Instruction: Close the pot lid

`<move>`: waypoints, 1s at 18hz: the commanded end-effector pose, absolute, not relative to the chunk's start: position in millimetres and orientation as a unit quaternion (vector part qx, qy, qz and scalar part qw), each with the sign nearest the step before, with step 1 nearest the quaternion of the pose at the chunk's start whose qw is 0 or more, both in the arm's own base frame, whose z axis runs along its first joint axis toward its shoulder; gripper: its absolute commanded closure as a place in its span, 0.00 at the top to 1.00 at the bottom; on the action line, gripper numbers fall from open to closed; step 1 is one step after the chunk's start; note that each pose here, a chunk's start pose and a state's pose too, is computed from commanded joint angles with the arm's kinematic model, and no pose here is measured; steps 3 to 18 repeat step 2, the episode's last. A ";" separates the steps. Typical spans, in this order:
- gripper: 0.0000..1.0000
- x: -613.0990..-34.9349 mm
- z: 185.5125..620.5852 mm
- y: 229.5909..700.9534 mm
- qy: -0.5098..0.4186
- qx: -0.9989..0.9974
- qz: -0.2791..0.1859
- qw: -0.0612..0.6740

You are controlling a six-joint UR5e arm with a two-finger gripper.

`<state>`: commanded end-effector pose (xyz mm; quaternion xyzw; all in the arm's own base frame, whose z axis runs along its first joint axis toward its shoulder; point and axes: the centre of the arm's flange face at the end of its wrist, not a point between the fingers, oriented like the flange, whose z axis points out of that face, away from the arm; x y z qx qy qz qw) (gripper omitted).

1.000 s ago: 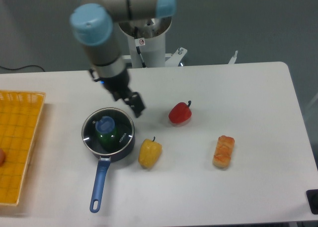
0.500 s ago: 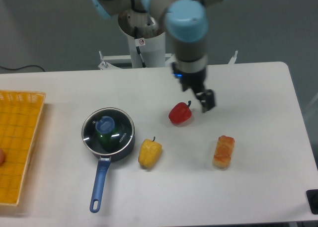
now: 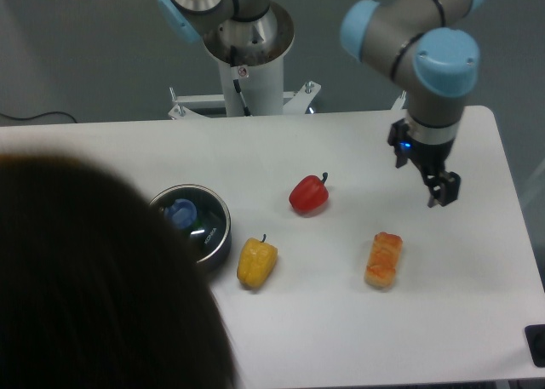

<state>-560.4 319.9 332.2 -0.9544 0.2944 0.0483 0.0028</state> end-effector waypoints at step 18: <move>1.00 -563.5 324.7 313.1 0.300 -0.953 0.041 0.004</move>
